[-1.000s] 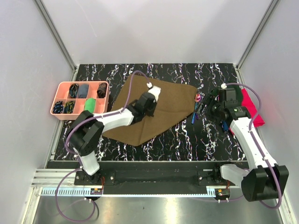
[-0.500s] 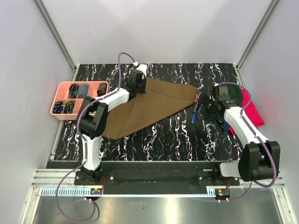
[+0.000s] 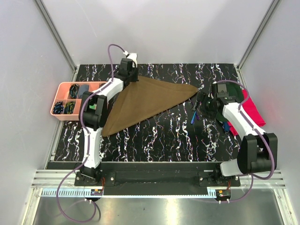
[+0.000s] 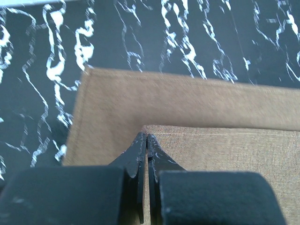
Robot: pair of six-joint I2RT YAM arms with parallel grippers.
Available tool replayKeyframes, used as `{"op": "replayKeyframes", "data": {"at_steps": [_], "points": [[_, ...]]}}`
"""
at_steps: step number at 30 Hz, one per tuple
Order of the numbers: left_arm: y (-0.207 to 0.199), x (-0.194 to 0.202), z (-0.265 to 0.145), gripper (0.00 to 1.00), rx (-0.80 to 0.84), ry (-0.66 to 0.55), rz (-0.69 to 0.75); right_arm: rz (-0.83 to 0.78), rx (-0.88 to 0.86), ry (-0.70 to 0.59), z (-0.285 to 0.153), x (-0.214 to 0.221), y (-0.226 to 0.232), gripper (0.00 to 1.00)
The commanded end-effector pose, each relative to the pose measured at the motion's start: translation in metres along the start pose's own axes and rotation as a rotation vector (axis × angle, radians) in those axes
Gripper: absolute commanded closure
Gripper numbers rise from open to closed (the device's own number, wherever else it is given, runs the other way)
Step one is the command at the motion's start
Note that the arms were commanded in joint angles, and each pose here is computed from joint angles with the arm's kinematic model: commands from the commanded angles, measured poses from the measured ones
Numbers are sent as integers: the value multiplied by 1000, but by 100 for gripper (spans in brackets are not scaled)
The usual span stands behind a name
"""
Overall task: Fold the napkin, place the utensils inside, and roll it up
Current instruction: Fold the napkin
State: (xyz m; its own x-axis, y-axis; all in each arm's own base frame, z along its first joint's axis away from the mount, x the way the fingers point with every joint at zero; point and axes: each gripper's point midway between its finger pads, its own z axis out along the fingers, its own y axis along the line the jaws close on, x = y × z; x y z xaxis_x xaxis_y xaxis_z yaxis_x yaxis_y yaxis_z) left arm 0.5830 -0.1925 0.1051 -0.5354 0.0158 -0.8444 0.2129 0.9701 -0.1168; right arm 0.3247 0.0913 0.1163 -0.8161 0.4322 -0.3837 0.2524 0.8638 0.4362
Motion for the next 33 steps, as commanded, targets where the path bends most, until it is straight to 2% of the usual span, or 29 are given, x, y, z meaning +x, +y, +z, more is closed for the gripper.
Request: {"op": "replayKeyframes", "data": {"at_steps": [1,11,33], "points": [[-3,-35,8,100,66,-71,14,-32,-47,-35,-2,-17,13,17],[17,-38,32,100,60,-72,-12,-31,-38,-15,7,-18,11,17],[45,-61,48,100,35,-123,-60,-36,-46,24,23,-16,12,18]]}}
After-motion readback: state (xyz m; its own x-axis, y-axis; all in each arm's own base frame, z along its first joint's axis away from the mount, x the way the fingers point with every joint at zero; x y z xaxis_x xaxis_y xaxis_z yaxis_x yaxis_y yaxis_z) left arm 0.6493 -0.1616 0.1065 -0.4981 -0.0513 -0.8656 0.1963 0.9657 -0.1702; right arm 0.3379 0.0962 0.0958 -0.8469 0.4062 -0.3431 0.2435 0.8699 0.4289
